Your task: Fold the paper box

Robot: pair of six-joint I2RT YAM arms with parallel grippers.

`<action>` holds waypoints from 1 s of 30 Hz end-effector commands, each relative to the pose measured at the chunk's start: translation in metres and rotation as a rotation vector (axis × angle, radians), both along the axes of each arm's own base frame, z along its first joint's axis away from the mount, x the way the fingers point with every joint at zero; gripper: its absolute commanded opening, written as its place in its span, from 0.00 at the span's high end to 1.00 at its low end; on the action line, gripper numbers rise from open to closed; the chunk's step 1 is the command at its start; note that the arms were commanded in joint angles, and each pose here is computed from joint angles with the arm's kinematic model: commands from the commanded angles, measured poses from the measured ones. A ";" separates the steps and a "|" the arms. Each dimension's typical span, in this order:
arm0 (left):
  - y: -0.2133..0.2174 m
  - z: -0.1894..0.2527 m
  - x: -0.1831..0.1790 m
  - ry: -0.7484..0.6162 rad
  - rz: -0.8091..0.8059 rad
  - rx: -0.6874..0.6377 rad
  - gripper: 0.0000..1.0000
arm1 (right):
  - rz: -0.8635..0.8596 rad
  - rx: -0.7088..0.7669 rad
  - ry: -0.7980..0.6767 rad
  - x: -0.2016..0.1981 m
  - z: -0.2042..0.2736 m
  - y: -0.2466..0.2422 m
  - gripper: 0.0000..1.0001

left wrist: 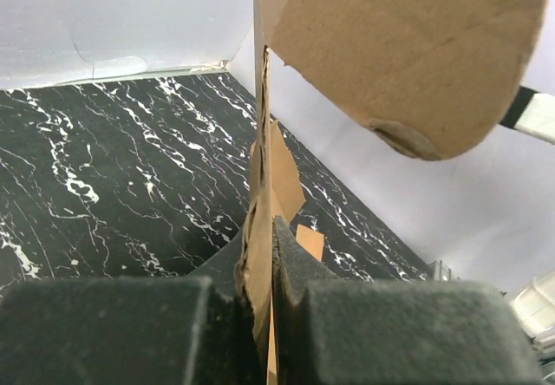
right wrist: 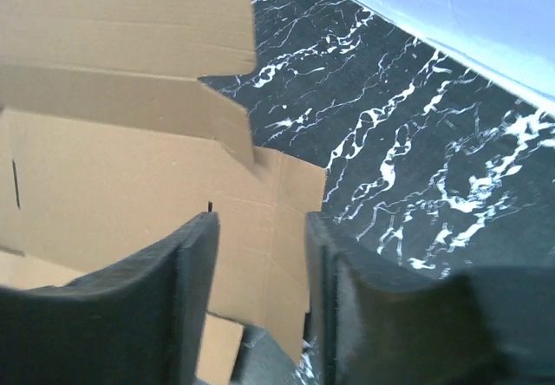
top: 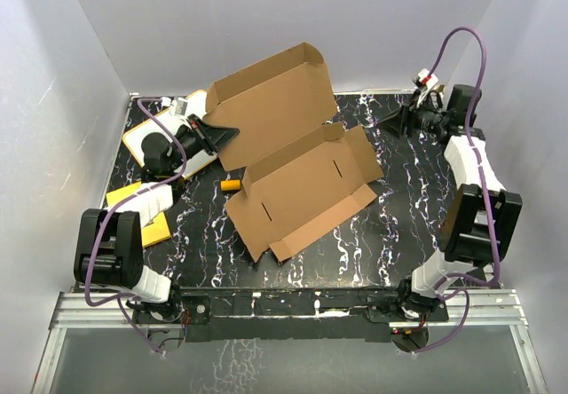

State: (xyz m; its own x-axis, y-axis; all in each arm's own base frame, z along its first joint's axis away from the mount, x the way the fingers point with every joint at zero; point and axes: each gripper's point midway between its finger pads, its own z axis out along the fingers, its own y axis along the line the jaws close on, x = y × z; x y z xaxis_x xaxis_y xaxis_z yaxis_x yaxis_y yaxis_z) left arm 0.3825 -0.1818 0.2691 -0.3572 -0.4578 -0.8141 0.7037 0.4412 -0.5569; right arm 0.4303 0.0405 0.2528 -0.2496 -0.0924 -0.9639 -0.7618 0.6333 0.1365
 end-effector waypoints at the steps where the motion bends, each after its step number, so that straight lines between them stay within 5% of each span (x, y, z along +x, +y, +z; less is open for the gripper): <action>1: -0.004 0.019 -0.016 -0.182 -0.043 0.040 1.00 | -0.009 0.087 -0.233 0.041 0.031 0.009 0.58; 13: -0.012 0.036 -0.037 -0.280 -0.151 -0.037 1.00 | 0.169 0.057 -0.201 0.080 -0.024 0.033 0.55; 30: -0.012 0.043 -0.036 -0.310 -0.159 -0.044 1.00 | 0.419 0.042 -0.210 0.013 -0.027 0.075 0.44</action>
State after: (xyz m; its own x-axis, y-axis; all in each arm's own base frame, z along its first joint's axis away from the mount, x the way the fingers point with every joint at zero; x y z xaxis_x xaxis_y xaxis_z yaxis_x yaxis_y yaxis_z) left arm 0.3525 -0.1929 0.2834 -0.2753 -0.4476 -0.8508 0.8470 0.3057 -0.4350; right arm 0.4592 0.1012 0.2046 -0.1317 -0.0711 -0.9887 -0.9309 0.3517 0.0987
